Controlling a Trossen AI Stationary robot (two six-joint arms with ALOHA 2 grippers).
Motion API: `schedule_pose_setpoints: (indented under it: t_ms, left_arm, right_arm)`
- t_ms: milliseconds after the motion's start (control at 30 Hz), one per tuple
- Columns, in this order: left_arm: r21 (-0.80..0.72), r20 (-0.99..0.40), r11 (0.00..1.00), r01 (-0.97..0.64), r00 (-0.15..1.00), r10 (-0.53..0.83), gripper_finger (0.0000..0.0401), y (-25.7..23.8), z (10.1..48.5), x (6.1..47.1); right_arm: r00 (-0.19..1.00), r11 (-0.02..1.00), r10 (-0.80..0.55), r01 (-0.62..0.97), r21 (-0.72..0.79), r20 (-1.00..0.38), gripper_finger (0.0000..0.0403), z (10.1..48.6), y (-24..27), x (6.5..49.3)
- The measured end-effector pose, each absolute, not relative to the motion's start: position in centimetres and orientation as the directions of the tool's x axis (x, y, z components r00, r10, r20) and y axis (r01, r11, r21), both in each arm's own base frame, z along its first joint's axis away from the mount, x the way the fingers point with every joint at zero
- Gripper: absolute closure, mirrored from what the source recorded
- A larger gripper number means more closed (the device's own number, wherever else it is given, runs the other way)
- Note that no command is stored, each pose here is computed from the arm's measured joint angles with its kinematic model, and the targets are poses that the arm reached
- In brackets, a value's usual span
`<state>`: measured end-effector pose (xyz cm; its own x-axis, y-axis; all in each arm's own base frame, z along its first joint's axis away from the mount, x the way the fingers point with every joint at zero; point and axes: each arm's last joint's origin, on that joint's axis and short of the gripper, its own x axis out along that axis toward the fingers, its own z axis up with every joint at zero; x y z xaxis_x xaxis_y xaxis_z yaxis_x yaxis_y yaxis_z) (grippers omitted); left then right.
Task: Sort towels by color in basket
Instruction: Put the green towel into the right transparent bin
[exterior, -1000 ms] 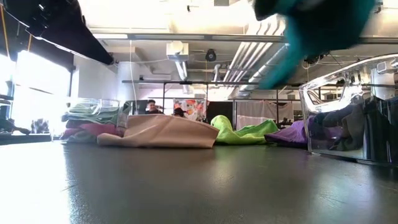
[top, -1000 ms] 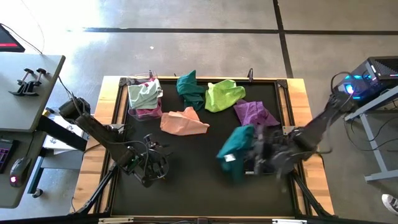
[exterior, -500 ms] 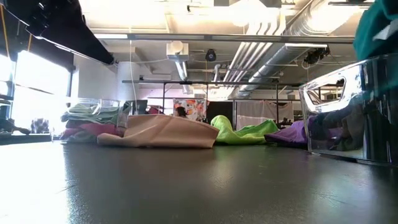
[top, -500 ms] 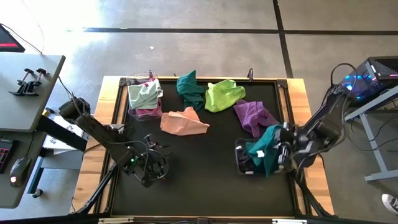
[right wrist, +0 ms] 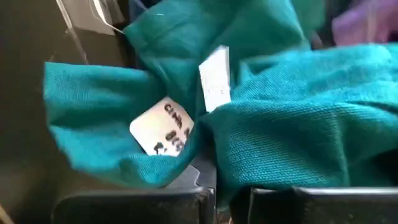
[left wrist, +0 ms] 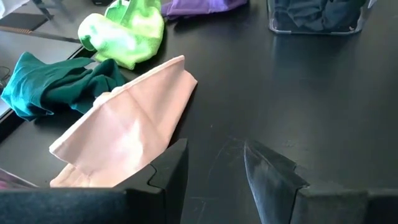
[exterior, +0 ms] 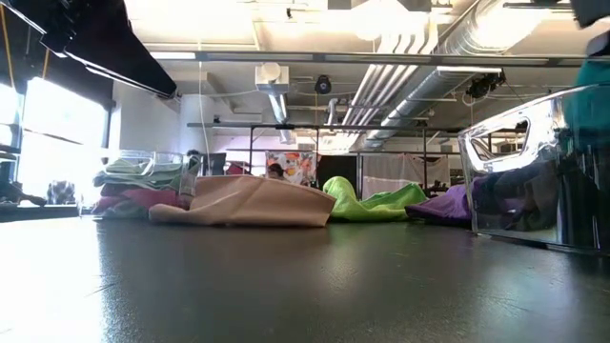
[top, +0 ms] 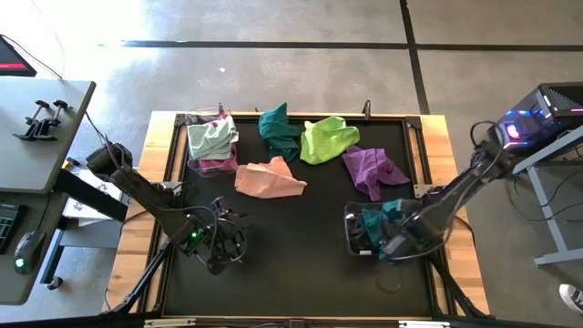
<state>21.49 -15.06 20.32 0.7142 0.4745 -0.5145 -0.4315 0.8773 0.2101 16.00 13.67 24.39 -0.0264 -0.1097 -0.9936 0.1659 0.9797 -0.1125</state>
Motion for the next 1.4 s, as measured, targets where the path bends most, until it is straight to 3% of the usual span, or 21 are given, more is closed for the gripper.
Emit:
schedule_pose_setpoints:
  t_ms: [200, 500, 733, 900, 1033, 1200, 1300, 1400]
  left_arm:
    - [0.21, -0.515, 0.877, -0.433, 0.713, 0.476, 0.0259, -15.0, 20.3, 21.5]
    - [0.211, -0.515, 0.877, -0.432, 0.714, 0.475, 0.0259, -15.0, 20.3, 21.5]
    - [0.212, -0.515, 0.877, -0.432, 0.713, 0.476, 0.0259, -15.0, 20.3, 21.5]
    - [0.212, -0.515, 0.877, -0.432, 0.713, 0.476, 0.0259, -15.0, 20.3, 21.5]
    - [0.212, -0.515, 0.877, -0.432, 0.713, 0.476, 0.0259, -15.0, 20.3, 21.5]
    - [0.214, -0.515, 0.877, -0.431, 0.713, 0.476, 0.0259, -15.0, 20.3, 21.5]
    - [0.214, -0.515, 0.877, -0.431, 0.712, 0.476, 0.0259, -15.0, 20.3, 21.5]
    - [0.214, -0.515, 0.876, -0.431, 0.712, 0.476, 0.0259, -15.0, 20.3, 21.5]
  right_arm:
    - [-0.039, 1.0, -0.019, 0.0, -0.019, -0.999, 0.0397, 21.6, 13.9, 20.0]
    - [-0.247, 0.998, -0.048, 0.02, -0.055, -0.968, 0.0343, 20.0, 12.3, 20.7]
    - [-0.28, 0.996, -0.002, 0.087, -0.028, -0.96, 0.0272, 23.4, 12.2, 20.2]
    - [-0.277, 0.986, 0.022, 0.164, -0.025, -0.961, 0.0265, 27.1, 12.3, 19.4]
    - [-0.165, 0.973, -0.012, 0.225, -0.05, -0.986, 0.0269, 29.0, 11.8, 19.0]
    - [-0.007, 0.911, -0.216, 0.358, -0.205, -0.976, 0.027, 29.9, 10.3, 18.7]
    - [0.099, 0.807, -0.377, 0.523, -0.274, -0.921, 0.027, 30.3, 9.4, 18.9]
    - [0.081, 0.745, -0.42, 0.6, -0.292, -0.904, 0.0271, 29.3, 8.8, 19.1]
